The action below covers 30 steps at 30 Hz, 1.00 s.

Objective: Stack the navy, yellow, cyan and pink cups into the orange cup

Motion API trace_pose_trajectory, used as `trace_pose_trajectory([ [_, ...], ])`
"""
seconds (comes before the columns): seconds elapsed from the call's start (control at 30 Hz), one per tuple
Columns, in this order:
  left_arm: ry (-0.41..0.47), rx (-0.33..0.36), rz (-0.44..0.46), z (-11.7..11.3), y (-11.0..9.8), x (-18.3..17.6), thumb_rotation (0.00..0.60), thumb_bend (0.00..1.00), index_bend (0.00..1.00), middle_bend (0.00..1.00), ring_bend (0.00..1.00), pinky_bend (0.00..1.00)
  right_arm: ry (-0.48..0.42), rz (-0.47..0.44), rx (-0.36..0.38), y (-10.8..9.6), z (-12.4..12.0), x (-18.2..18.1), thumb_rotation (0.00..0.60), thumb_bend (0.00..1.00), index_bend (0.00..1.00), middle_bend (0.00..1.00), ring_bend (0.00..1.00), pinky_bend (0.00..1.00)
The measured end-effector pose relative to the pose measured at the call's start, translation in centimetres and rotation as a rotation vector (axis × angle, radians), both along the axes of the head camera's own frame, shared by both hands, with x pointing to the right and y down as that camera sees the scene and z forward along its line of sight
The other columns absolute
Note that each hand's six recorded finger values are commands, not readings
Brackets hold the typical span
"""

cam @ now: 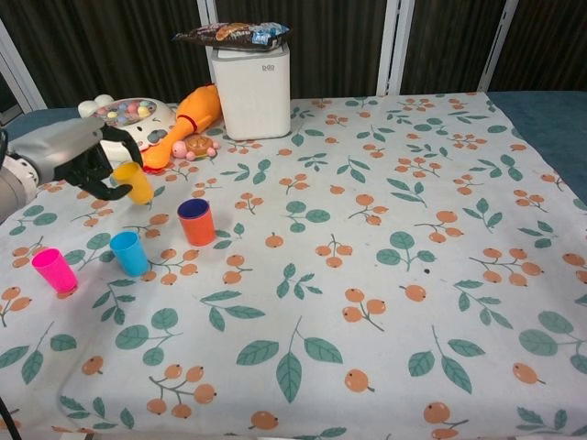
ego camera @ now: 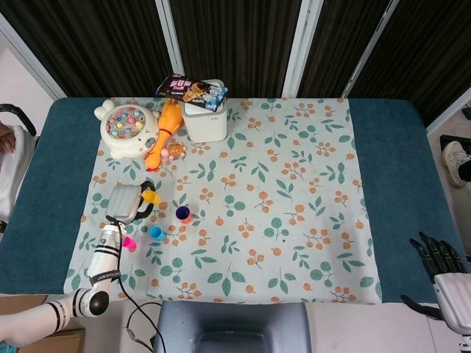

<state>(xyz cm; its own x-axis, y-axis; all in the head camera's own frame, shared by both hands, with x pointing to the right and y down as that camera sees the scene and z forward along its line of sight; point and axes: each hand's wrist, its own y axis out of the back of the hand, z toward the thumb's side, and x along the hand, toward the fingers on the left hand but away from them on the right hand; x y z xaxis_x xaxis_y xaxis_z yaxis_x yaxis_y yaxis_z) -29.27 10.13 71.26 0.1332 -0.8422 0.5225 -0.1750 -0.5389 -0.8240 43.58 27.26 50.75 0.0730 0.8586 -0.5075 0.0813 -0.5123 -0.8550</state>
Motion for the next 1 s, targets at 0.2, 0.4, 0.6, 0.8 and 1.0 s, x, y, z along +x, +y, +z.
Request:
trace_pose_trajectory([
  [0.2, 0.124, 0.023, 0.032, -4.0, 0.4, 3.4, 0.600, 0.36, 0.52, 1.00, 1.00, 1.00, -0.006, -0.008, -0.002, 0.1, 0.0, -0.2, 0.600, 0.21, 0.00, 0.00, 0.00, 0.00],
  [0.4, 0.109, 0.037, 0.081, -5.2, 1.2, 5.6, 0.600, 0.36, 0.52, 1.00, 1.00, 1.00, -0.015, -0.007, 0.005, 0.2, -0.4, 0.0, 0.600, 0.21, 0.00, 0.00, 0.00, 0.00],
  [0.6, 0.099, 0.020, 0.089, -4.0, 2.0, 7.4, 0.600, 0.36, 0.52, 1.00, 1.00, 1.00, -0.024, -0.004, 0.010, 0.1, -0.7, 0.1, 0.600, 0.21, 0.00, 0.00, 0.00, 0.00],
  [0.8, 0.068, 0.023, 0.101, -3.0, 2.1, 7.9, 0.600, 0.36, 0.51, 1.00, 1.00, 1.00, -0.025, 0.004, 0.018, 0.0, -0.9, 0.4, 0.600, 0.21, 0.00, 0.00, 0.00, 0.00],
  [1.0, 0.050, 0.016, 0.110, -2.4, 2.5, 7.8, 0.600, 0.36, 0.51, 1.00, 1.00, 1.00, -0.024, 0.006, 0.020, 0.0, -1.0, 0.5, 0.600, 0.21, 0.00, 0.00, 0.00, 0.00],
])
